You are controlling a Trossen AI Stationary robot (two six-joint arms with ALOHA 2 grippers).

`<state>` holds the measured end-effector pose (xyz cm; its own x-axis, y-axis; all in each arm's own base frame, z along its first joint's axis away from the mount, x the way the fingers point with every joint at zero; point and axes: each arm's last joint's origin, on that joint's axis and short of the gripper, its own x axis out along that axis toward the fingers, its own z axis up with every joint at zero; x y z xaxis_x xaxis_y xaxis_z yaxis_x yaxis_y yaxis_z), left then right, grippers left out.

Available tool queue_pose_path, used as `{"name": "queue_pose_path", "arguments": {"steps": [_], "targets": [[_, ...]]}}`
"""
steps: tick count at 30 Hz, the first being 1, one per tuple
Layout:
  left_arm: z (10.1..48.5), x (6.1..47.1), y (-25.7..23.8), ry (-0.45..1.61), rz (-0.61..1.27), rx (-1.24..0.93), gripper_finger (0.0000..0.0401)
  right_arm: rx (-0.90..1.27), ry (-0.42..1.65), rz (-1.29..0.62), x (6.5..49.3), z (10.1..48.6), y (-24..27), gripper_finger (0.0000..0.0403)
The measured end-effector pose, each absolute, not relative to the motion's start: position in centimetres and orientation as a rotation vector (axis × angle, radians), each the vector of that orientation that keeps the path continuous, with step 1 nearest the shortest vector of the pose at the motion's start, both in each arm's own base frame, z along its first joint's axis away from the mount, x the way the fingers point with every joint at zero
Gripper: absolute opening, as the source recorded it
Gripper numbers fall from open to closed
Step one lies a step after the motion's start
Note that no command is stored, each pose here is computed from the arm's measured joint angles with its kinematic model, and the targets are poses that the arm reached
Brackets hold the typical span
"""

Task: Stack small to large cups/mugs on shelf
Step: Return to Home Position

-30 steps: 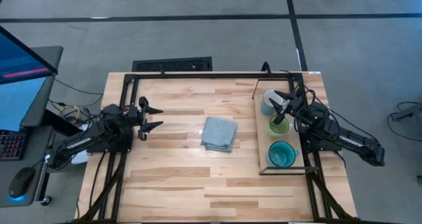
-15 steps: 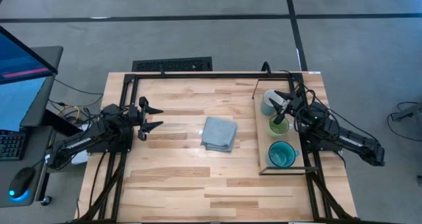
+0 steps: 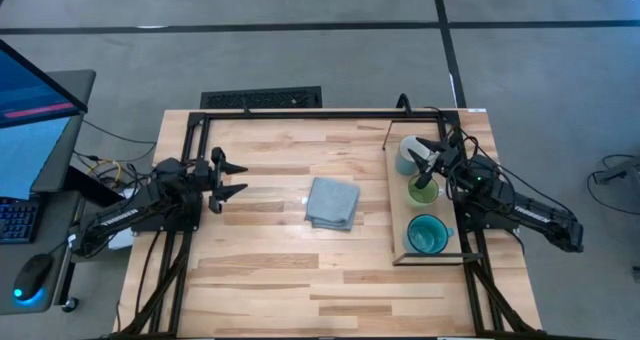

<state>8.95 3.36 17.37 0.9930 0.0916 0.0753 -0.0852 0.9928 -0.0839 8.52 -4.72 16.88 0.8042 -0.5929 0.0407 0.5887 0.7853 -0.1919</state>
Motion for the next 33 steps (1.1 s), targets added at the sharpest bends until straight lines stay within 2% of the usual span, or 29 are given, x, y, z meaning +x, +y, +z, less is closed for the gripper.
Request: {"name": "queue_pose_path", "arguments": {"steps": [33], "targets": [[17.36,8.95,3.36,-0.079,0.088,-0.11,0.0224,-0.2,0.022,-0.637,8.52,16.88,-4.72,0.0221]]}}
